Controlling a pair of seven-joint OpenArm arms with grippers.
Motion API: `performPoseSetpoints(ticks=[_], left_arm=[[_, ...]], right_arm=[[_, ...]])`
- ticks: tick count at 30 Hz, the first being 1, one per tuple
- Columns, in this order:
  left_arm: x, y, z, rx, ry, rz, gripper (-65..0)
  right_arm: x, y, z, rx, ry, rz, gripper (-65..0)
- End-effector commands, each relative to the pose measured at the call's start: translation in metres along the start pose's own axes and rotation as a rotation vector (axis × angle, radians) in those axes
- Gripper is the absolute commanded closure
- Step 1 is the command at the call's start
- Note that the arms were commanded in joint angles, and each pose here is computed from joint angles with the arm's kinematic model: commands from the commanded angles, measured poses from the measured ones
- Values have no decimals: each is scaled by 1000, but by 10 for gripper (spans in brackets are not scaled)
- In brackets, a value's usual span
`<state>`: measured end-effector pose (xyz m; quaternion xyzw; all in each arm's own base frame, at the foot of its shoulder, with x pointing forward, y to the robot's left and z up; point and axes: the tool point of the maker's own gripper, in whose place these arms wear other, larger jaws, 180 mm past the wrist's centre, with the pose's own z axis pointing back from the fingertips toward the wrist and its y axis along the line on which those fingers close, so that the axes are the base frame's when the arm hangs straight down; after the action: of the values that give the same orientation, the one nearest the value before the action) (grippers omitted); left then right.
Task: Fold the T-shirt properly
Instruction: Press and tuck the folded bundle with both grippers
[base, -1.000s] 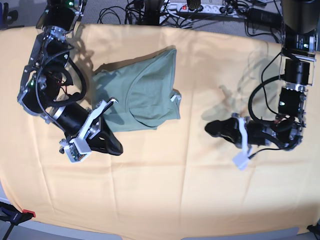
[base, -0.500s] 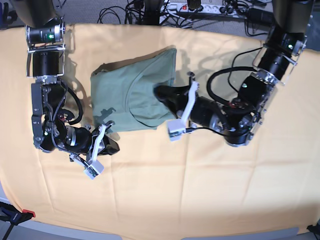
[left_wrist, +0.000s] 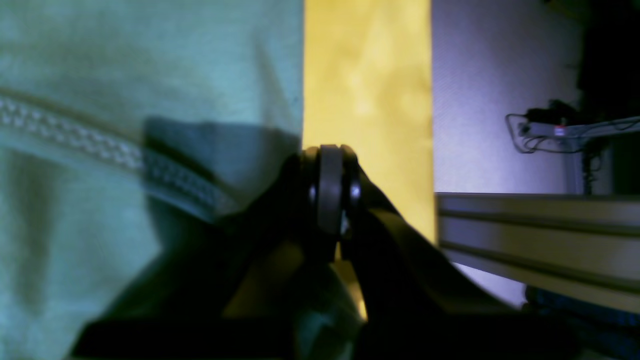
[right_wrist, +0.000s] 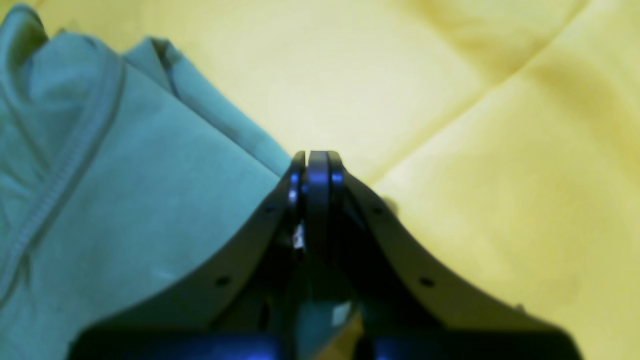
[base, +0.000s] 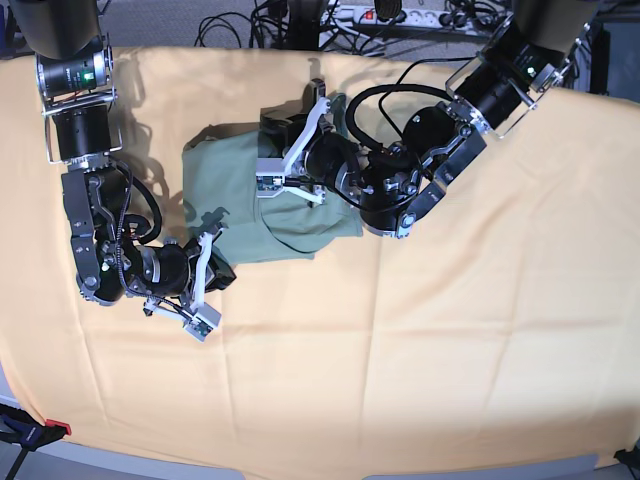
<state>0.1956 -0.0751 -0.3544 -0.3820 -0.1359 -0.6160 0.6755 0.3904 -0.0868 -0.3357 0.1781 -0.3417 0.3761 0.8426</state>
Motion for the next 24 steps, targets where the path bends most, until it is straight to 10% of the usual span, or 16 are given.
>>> performPoseSetpoints(ticks=[1,11,24], left_arm=[[13,6,9,22,-31,-33,0],[-9,57,31,275,56,-87,0],[23,133,85,523,-3,-157,0]], right_arm=[[19,-8,9,-14,-53,23,0],[5,-4,8,2,-11,6,0],[-15,44,41,312,-67,-202,0]])
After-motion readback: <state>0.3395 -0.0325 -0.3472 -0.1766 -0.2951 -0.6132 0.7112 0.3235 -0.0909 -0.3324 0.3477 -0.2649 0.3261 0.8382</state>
